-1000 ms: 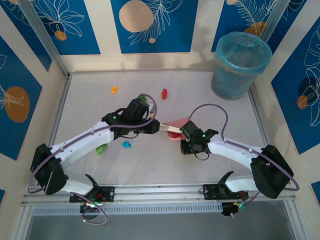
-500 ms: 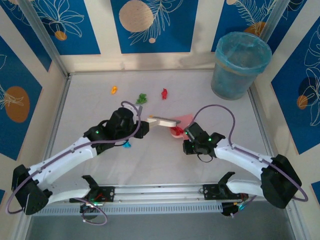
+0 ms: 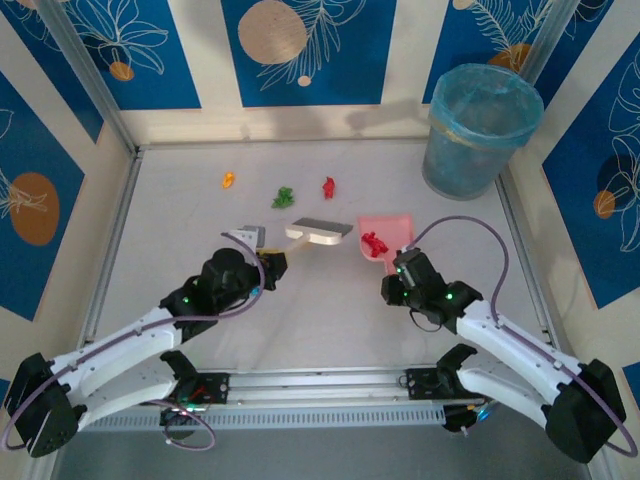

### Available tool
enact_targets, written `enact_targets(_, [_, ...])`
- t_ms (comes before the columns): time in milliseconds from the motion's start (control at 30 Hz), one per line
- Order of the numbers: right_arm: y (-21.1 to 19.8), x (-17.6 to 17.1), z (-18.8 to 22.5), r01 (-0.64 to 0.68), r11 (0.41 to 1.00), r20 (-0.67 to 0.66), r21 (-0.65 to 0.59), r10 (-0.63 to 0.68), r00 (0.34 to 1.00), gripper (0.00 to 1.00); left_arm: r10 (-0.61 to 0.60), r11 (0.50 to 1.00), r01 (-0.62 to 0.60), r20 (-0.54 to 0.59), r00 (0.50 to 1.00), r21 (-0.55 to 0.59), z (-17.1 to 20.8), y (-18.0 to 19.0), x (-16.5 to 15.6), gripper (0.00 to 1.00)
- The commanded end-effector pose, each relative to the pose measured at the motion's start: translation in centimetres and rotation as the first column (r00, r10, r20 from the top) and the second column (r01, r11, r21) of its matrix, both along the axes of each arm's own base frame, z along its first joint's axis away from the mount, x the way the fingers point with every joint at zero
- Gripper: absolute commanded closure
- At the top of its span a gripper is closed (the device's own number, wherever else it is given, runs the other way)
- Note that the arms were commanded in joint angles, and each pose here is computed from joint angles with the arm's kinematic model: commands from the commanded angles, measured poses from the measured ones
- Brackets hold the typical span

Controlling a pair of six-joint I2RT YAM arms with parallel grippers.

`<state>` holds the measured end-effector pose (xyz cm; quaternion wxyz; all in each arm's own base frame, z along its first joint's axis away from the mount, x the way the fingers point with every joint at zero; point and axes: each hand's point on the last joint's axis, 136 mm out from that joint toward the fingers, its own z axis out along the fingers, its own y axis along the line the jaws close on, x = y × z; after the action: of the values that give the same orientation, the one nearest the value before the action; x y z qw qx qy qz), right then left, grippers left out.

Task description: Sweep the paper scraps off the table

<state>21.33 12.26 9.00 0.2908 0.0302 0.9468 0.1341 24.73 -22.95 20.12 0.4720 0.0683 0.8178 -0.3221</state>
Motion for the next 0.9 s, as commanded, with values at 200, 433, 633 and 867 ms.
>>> enact_targets(200, [-2.3, -0.1, 1.5, 0.129, 0.991, 0.018, 0.042, -0.129, 0.991, 1.0, 0.025, 0.992, -0.013, 0.102, 0.994, -0.123, 1.1, -0.3, 0.6, 1.0])
enact_targets(433, [-2.5, 0.7, 6.7, 0.183, 0.981, 0.029, 0.072, -0.185, 0.982, 1.0, 0.021, 0.993, -0.011, 0.085, 0.996, -0.121, 0.5, -0.6, 0.7, 1.0])
enact_targets(633, [-1.9, 3.2, 14.4, 0.184, 0.977, 0.104, 0.111, -0.195, 0.975, 1.0, 0.031, 0.994, -0.022, 0.084, 0.996, -0.11, 0.1, -0.4, 0.8, 1.0])
enact_targets(867, [-2.0, 8.8, 24.0, 0.208, 0.931, 0.131, 0.3, -0.257, 0.958, 1.0, 0.042, 0.996, -0.034, 0.087, 0.995, -0.088, -0.2, -0.1, 0.8, 1.0])
